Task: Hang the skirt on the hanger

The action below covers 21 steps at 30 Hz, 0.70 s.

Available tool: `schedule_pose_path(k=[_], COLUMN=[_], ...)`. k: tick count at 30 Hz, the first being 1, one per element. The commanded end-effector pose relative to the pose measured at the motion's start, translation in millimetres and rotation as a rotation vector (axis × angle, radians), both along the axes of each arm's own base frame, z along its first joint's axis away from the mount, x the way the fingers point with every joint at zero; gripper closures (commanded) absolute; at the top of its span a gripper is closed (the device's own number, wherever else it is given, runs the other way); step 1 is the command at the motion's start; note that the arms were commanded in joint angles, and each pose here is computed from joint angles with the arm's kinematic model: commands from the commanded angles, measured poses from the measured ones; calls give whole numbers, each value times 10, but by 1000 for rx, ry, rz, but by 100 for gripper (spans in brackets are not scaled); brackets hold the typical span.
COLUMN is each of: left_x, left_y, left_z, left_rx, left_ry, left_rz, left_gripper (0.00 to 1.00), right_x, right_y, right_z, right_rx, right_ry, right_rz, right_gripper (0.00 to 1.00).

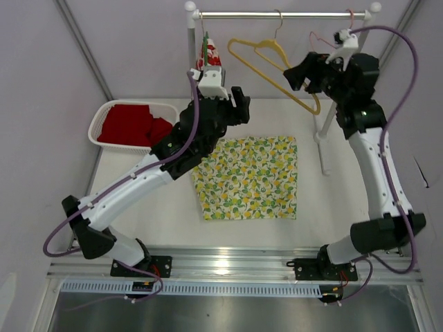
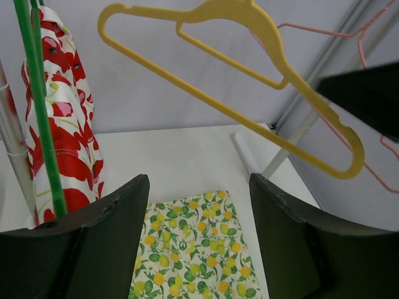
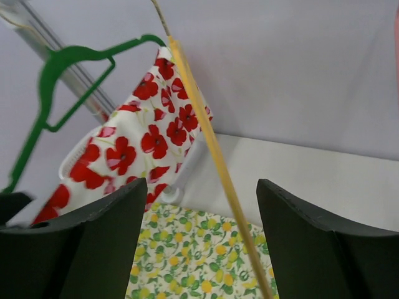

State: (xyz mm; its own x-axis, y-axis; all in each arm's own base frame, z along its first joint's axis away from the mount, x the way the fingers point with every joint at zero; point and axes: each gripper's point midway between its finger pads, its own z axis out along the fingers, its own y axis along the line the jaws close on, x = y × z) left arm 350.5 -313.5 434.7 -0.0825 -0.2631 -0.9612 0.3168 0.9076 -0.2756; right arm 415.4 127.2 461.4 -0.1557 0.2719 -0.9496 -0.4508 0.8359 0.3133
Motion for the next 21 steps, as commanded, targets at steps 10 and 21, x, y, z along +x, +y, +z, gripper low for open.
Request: schedule_pose_path(k=[10, 21], left_x=[-511, -655], left_y=[158, 239], left_z=[-33, -9], left_rx=[-19, -12], left_ry=[19, 15], left_rz=[-177, -219], left_gripper=[29, 30], right_x=[849, 1182], right_y=[604, 783], right_z=[439, -54], right_rx=[-197, -231], right_ry=[-213, -132], right_rz=[-21, -24], right_gripper=[20, 35])
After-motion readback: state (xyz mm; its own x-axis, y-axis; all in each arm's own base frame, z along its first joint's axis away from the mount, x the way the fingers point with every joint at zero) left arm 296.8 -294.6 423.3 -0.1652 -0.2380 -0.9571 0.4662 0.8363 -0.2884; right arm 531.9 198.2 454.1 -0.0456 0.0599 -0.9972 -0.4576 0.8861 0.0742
